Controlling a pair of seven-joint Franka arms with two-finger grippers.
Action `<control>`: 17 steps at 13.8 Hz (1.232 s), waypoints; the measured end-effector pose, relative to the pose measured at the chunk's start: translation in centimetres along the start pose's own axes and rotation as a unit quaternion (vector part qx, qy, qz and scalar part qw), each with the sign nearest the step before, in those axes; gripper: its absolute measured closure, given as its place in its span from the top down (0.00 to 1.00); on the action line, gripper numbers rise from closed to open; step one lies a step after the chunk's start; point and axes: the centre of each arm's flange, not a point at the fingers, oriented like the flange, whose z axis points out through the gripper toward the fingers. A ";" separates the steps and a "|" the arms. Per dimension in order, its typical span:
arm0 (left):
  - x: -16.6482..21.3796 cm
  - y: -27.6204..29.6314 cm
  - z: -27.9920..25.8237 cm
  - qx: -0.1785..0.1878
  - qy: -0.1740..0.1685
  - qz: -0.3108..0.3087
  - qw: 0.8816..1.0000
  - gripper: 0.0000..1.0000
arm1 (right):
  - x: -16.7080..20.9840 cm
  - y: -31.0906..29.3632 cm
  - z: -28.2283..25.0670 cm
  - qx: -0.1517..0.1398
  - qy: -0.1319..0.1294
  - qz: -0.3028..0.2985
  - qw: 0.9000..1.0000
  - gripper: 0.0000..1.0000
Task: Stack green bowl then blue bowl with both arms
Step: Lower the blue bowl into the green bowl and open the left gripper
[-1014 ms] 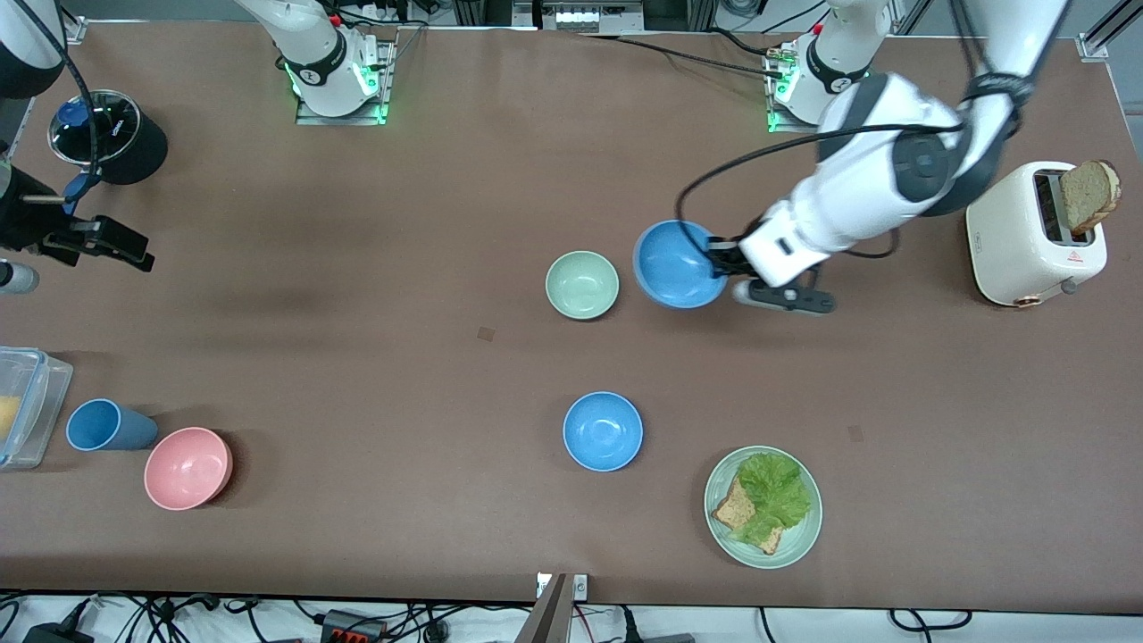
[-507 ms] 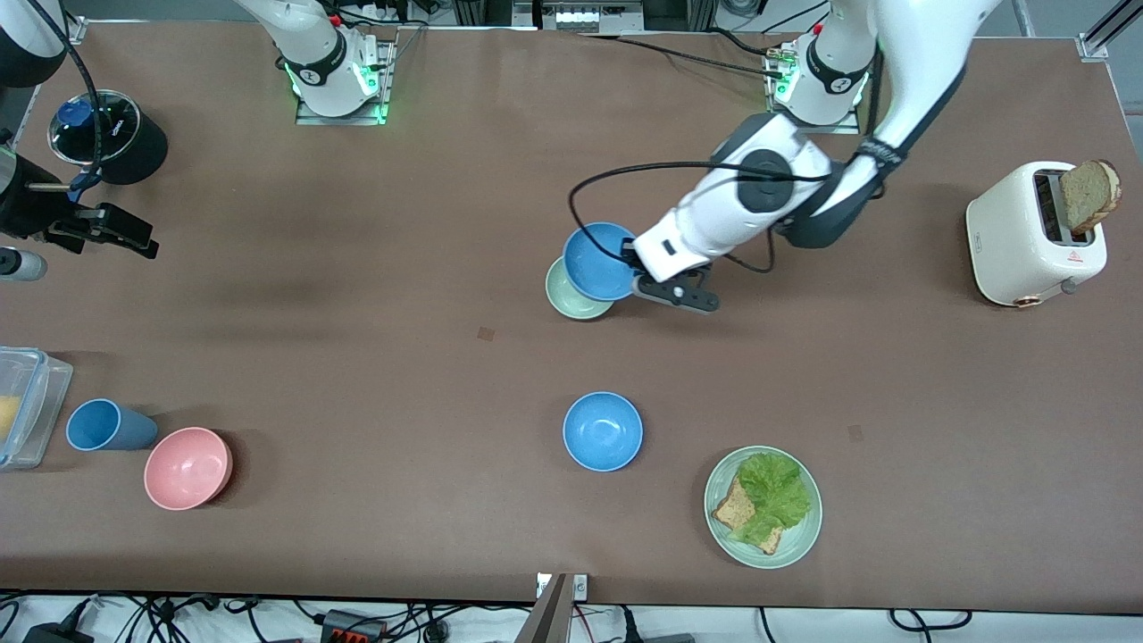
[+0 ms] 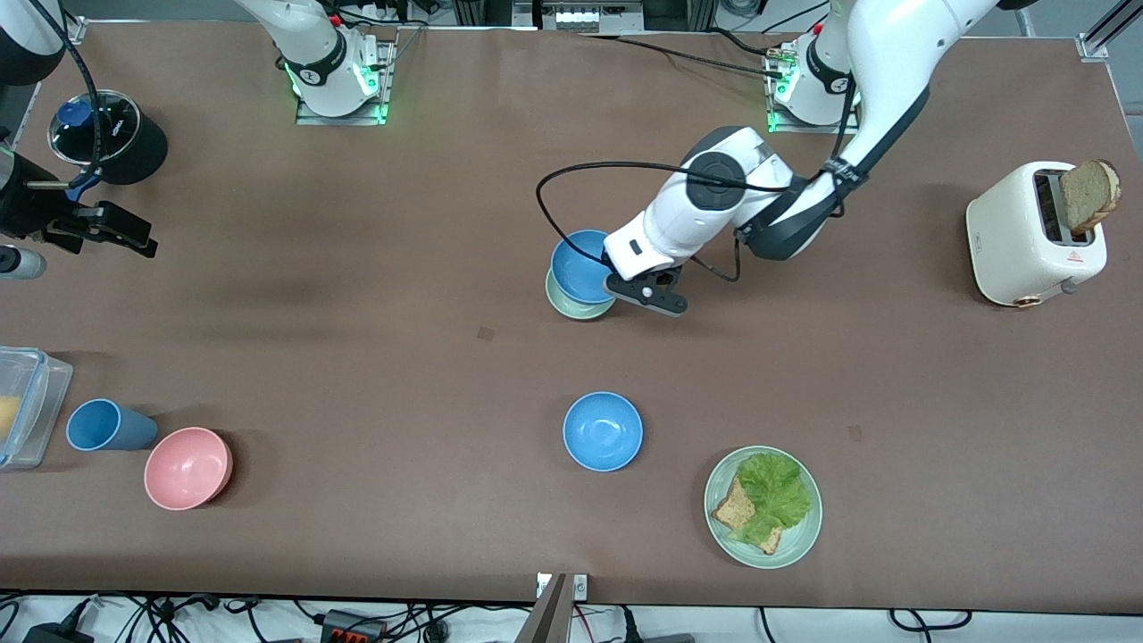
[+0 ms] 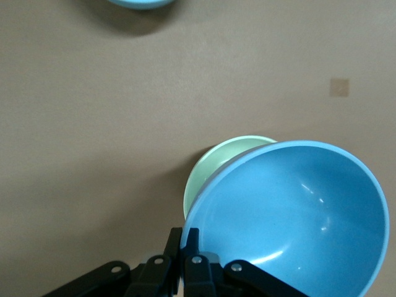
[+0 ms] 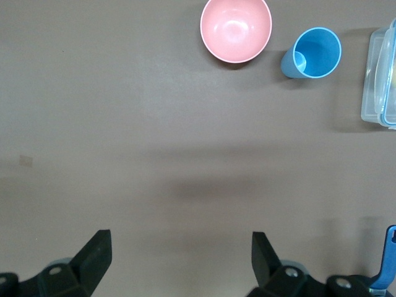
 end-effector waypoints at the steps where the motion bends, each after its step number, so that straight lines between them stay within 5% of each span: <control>1: -0.2 0.4 0.9 0.008 -0.003 0.003 1.000 0.05 | 0.0 0.0 0.0 0.000 0.000 0.000 1.000 1.00; 14: 0.1 1.9 3.8 0.049 0.011 0.049 0.998 0.05 | -0.4 0.1 -0.9 0.000 0.008 -0.006 1.000 1.00; 17: 0.5 1.8 3.5 0.048 0.015 0.041 0.998 0.30 | -0.5 0.1 -1.0 0.000 0.008 -0.016 1.000 1.00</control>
